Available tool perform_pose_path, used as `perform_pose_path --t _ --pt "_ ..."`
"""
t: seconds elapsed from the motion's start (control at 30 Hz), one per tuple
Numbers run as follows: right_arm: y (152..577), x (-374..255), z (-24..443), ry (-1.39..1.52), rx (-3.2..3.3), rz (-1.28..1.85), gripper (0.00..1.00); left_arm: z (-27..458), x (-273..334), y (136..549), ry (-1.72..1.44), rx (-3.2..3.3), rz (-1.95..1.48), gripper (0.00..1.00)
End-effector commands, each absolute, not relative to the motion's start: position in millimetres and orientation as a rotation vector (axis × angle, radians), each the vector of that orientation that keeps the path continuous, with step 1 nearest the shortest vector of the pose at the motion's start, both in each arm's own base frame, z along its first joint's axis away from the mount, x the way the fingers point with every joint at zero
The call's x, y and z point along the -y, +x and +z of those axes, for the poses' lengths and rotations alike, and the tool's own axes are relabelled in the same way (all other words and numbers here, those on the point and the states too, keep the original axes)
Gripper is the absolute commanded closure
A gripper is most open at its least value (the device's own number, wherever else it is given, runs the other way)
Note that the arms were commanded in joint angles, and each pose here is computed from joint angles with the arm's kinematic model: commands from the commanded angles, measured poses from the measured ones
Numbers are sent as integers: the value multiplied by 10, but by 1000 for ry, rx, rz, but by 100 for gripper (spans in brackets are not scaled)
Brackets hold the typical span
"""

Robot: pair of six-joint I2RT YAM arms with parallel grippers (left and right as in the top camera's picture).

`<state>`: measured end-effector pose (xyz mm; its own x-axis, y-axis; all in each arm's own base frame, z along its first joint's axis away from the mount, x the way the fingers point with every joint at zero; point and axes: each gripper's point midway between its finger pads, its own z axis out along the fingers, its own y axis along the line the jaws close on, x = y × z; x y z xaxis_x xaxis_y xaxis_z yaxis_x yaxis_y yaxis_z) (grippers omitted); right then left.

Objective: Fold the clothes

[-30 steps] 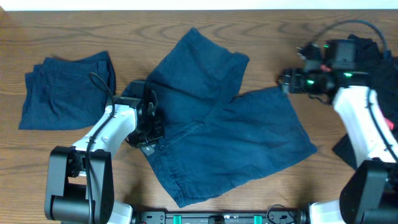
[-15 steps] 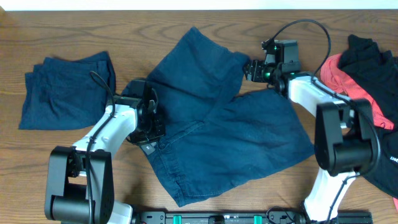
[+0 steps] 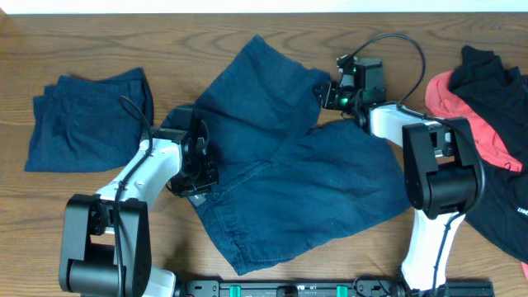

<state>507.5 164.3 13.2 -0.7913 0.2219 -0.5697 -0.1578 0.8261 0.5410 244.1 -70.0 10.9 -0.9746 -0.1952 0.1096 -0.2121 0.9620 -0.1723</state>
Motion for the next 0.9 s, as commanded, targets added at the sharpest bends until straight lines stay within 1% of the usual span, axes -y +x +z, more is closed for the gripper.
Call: perform_pose_path --t 0.0,0.07,0.13,0.27,0.43,0.6,0.73,0.87 --pt "5028 -1790 72 28 -2373 814 99 138 701 2432 300 3022 291 94" --pt "5028 -1776 55 36 -2379 798 99 138 696 2422 301 3018 287 94" --pt "5048 -1622 5 99 -2402 737 99 137 698 2436 300 3024 290 94" --pt "5057 -1063 -25 291 -2453 579 99 136 654 2583 298 3090 258 94" --pt "5006 -320 230 471 -2448 472 99 234 711 3017 290 3248 332 94" --pt "4803 243 478 631 -2451 381 99 501 792 3451 254 3388 437 94" --pt "4559 338 490 698 -2523 360 93 744 887 3679 216 3447 548 94" --pt "4299 256 368 701 -2646 339 85 819 1100 3629 161 3379 749 94"
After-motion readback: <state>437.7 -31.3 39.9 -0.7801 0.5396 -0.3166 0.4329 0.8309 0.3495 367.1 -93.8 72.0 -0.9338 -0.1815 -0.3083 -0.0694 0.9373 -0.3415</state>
